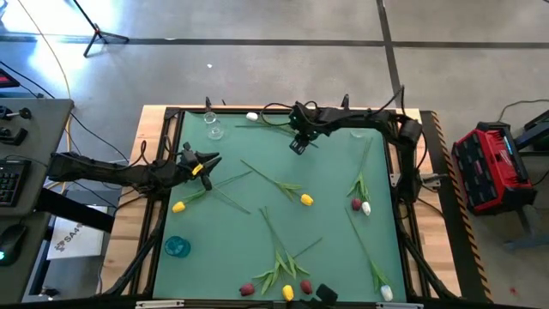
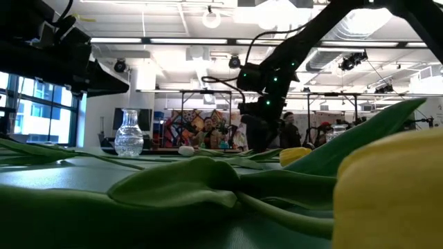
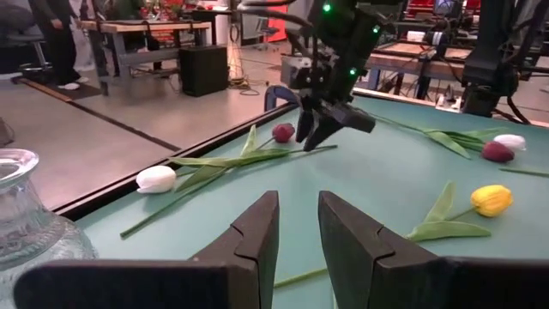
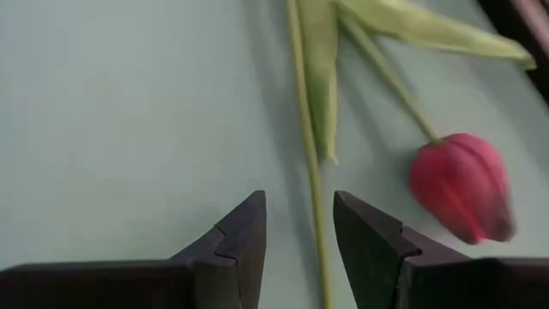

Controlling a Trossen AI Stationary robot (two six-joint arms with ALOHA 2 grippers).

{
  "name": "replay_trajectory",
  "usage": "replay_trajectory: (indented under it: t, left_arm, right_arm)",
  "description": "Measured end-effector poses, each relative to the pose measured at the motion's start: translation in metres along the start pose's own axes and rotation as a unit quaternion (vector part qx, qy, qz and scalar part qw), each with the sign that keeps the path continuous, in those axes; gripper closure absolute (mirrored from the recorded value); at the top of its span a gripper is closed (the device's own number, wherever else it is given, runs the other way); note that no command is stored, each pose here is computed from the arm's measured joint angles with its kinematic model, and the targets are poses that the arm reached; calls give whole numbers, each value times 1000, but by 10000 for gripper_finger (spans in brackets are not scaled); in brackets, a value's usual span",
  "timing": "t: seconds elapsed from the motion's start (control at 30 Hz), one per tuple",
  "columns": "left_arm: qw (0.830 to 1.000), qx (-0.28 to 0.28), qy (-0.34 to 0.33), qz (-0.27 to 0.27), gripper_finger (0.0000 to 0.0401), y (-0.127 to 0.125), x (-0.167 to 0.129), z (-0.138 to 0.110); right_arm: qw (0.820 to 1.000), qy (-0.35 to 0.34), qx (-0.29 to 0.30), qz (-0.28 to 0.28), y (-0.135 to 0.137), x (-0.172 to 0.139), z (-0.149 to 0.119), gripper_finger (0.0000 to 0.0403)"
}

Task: Sort flowers into vase by color
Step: Put the white flower into the left transparent vase

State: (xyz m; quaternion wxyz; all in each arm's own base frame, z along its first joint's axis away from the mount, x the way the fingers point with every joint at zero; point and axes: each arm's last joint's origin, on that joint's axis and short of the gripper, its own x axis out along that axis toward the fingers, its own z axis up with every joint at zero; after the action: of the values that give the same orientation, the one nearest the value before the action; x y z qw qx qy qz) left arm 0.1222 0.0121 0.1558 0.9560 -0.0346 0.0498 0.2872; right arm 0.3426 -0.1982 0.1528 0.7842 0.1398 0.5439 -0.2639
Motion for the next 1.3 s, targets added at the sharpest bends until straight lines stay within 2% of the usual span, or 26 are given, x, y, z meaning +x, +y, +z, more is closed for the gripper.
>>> replay_trajectory:
  t: [1.03, 1.13, 1.3]
  left_arm:
    - [1000, -2, 2, 18, 328, 1, 0, -1]
    - [1000, 5, 9, 29, 328, 2, 0, -3]
    - [999, 8, 12, 34, 328, 2, 0, -3]
  right_arm:
    - [999, 40, 1, -8, -16, 9, -10, 279]
    - [999, 39, 3, -7, -17, 11, -10, 294]
    - [999, 51, 0, 13, -16, 22, -12, 345]
